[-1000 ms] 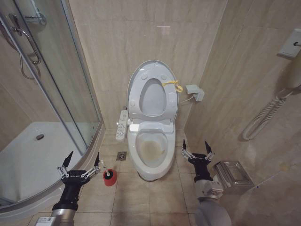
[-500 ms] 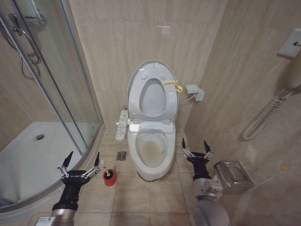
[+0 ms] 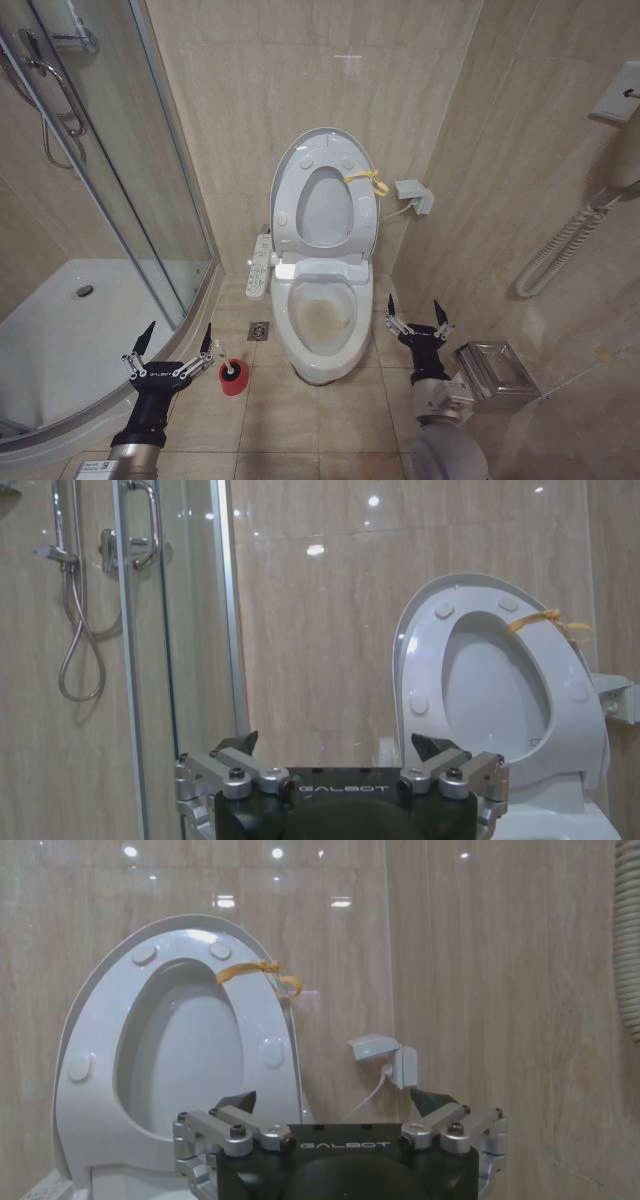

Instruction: Open the toilet lid, clean the toilet bowl with a toilet brush, close the toilet lid, and flush.

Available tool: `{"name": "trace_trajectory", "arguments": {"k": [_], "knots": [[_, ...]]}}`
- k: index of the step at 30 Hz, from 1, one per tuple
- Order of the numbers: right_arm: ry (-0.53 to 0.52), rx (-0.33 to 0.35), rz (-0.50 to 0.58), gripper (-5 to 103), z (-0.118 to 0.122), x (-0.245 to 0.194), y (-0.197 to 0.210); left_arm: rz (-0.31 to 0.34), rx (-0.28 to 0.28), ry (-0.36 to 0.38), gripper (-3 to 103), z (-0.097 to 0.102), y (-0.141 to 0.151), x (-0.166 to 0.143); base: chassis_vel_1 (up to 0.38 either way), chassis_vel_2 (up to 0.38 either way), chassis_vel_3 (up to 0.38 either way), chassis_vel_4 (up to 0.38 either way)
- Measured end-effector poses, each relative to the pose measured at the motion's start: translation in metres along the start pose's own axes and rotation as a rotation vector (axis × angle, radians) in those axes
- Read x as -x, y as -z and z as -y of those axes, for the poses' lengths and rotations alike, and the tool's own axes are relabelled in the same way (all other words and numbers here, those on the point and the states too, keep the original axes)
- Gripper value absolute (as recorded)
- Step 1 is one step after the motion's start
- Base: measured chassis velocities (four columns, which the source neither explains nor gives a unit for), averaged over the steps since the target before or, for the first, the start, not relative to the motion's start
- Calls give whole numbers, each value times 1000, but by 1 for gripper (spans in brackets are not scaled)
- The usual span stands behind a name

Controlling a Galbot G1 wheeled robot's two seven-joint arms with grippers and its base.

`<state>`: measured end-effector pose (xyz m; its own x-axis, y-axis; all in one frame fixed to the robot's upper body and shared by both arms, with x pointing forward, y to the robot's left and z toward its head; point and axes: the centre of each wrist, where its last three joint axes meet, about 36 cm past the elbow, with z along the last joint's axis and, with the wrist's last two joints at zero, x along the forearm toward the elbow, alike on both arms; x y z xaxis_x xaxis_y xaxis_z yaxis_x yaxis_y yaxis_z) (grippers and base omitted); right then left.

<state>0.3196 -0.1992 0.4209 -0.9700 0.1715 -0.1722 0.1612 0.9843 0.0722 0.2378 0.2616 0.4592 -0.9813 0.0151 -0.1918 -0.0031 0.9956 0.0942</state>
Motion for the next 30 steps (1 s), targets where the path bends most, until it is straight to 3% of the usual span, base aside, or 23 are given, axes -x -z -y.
{"name": "trace_trajectory", "arguments": {"k": [30], "knots": [[0,-1,0,100,0,0,0,0,0,0,100,0,0,0,0,0,0,0]]}}
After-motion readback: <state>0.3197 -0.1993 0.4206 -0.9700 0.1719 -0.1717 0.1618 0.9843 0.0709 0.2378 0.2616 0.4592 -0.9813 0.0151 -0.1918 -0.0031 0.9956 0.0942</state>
